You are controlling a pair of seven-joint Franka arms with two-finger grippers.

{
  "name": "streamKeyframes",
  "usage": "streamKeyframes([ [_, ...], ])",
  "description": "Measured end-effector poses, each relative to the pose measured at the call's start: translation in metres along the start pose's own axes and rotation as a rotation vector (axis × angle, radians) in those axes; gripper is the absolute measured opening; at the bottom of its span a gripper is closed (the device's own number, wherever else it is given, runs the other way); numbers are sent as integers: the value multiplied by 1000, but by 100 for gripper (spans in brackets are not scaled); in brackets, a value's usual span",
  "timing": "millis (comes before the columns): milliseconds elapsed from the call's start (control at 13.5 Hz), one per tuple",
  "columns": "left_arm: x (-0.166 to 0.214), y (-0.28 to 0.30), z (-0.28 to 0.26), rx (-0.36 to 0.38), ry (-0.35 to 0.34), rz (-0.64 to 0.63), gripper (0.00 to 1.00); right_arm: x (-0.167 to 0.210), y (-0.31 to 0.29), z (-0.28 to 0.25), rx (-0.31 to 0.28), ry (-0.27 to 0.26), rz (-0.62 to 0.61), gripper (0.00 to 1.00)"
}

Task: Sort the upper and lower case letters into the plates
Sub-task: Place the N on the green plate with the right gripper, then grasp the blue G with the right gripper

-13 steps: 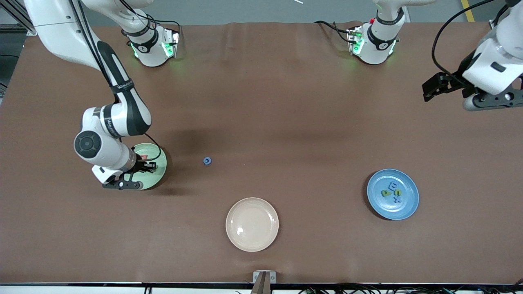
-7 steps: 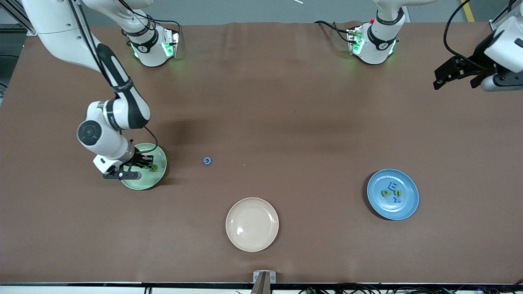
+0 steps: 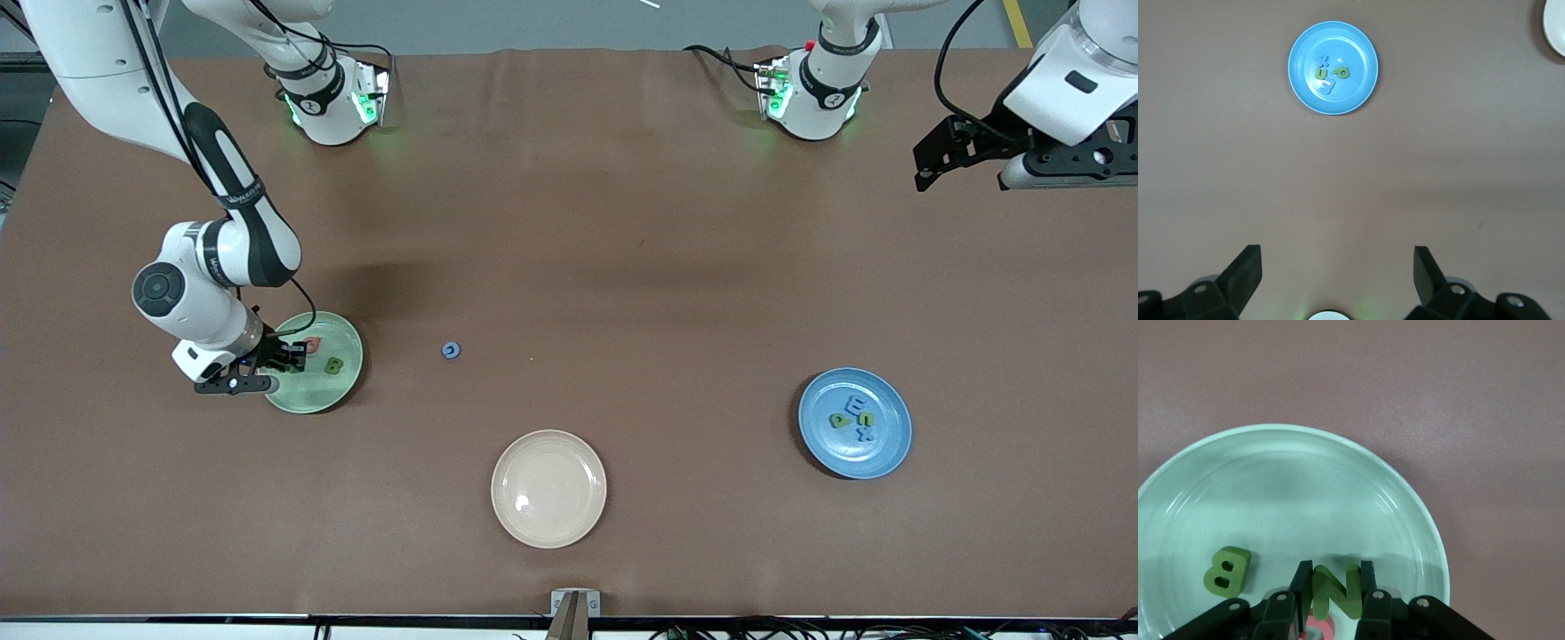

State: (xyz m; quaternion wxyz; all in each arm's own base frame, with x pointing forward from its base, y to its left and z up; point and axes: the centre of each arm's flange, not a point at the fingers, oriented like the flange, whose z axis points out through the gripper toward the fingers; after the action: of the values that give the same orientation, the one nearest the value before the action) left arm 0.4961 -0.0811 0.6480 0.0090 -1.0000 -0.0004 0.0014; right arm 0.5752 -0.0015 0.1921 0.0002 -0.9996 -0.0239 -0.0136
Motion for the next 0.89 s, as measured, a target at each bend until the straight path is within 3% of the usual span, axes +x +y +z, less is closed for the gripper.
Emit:
streamKeyframes([
  [74,1,-7,0,-2,1,-11,100,0,0,2,0,0,0,37],
  [520,2,-17,-3,-5,6,-22,100,8,-10,-8,7,12,20,98],
  [891,2,-12,-2,-3,3,-14,100,2,-131,-18,30,-15,234,100],
])
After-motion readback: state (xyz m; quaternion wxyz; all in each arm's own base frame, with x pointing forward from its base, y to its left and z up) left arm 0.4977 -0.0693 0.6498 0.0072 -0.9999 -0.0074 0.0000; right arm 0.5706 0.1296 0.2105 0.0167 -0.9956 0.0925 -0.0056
